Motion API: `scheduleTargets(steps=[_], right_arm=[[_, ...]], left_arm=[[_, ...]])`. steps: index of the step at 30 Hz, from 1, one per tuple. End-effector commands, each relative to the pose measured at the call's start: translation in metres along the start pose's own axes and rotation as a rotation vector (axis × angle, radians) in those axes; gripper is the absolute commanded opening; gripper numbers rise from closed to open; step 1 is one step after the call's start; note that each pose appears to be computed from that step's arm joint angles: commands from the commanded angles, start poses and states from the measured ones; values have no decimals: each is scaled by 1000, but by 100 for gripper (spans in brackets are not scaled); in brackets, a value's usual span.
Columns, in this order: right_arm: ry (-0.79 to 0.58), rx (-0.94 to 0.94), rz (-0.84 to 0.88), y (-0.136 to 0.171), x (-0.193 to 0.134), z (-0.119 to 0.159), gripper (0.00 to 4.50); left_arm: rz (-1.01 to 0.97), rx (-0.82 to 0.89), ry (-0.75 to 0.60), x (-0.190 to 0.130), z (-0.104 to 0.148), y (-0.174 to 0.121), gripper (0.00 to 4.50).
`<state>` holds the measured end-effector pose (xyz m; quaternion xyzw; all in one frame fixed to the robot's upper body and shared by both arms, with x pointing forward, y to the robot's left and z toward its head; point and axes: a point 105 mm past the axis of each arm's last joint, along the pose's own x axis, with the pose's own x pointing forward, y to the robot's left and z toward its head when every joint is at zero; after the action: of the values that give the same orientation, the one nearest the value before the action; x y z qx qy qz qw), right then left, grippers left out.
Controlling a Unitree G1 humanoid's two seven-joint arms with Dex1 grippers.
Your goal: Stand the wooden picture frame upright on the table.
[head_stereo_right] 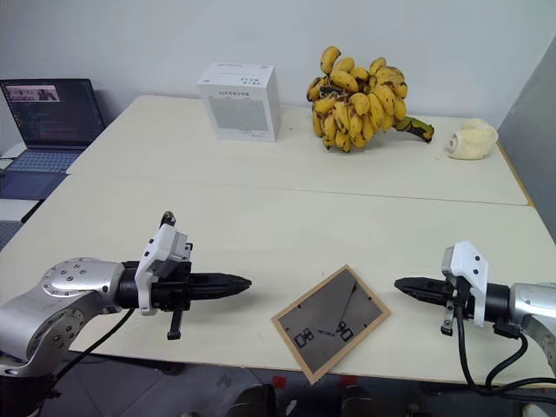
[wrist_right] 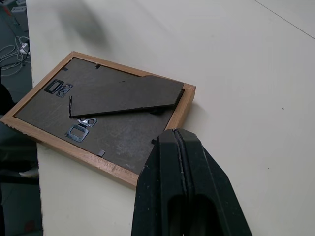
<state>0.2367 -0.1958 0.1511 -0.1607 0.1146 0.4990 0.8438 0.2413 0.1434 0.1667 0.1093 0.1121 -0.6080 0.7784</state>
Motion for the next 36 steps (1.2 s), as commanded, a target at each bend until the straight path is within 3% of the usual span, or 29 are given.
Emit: scheduleTargets(steps=[1,11,22,29,36], right_arm=[[-14,-35,-15,2,-4,9,0],[108,-25,50,21,-2,-24,0],[144,59,90,42,-2,-47,0],[116,112,91,47,20,-59,0],[48,116,52,29,52,-57,0]], left_arm=[[0,37,-8,1,6,2,2],[9,87,122,8,-23,21,2],[-91,149,151,61,-43,45,2],[-133,163,187,71,-52,47,2],[-143,164,209,85,-59,47,2]])
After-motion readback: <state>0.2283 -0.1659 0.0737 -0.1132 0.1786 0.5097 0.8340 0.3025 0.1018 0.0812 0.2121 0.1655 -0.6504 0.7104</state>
